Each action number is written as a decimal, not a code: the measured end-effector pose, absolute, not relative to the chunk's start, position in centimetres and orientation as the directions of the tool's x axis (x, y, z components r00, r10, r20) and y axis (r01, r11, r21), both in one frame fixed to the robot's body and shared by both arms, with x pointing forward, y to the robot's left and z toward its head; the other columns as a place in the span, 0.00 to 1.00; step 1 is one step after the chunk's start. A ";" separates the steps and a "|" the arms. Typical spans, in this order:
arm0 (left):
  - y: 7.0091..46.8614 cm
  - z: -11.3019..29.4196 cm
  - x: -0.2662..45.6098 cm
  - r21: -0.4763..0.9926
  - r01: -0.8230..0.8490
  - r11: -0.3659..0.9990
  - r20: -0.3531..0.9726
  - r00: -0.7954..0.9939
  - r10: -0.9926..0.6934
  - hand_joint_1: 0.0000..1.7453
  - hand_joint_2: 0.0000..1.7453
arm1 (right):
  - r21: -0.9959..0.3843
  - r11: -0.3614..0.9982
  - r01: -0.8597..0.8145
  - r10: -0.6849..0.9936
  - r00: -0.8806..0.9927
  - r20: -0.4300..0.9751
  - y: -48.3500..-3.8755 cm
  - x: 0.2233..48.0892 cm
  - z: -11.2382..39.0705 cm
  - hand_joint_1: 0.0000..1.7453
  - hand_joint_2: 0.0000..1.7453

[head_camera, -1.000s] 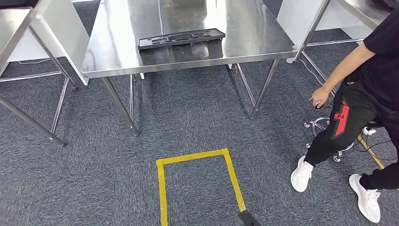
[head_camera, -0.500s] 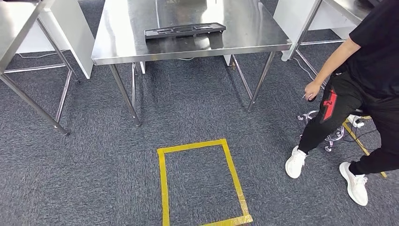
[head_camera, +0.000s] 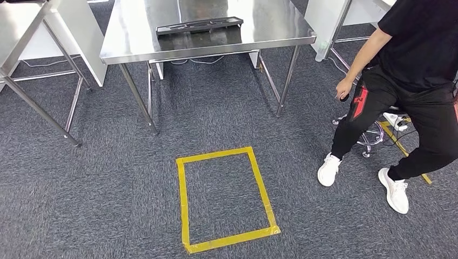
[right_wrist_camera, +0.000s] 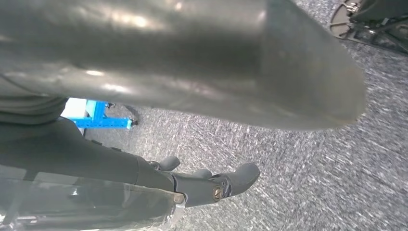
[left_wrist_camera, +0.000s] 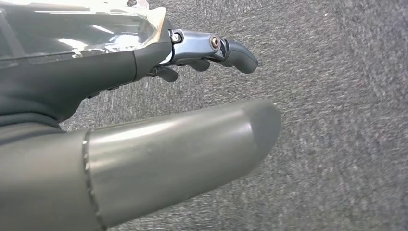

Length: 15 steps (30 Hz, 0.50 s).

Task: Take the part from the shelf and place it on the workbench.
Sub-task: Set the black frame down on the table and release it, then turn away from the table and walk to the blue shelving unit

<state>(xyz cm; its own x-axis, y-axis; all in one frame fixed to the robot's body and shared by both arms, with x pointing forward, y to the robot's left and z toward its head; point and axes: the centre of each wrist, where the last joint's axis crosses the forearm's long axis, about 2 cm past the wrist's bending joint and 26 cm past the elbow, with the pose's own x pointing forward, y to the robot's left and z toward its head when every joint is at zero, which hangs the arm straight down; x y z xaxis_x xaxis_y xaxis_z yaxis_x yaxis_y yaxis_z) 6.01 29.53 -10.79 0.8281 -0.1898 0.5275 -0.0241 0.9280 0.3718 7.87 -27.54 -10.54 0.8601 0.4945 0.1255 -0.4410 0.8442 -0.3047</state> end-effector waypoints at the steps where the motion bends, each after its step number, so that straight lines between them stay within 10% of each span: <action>1: 29.5 -10.8 6.0 0.372 -0.017 0.928 0.527 0.827 -0.196 0.00 0.00 | -0.307 0.844 -0.439 0.495 0.859 0.132 -27.5 7.9 -10.5 0.00 0.00; 15: 29.3 -10.8 5.7 0.375 -0.003 0.927 0.487 0.852 -0.194 0.00 0.00 | -0.299 0.854 -0.426 0.481 0.866 0.141 -27.4 8.0 -10.5 0.00 0.00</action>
<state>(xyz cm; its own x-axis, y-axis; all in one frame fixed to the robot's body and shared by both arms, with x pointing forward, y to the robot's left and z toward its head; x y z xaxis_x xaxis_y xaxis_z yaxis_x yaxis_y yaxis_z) 5.71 29.26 -10.83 0.8516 -0.1943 0.4869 -0.0030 0.9269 0.3753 8.03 -27.38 -10.51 0.8656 0.4807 0.1406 -0.4258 0.8541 -0.2986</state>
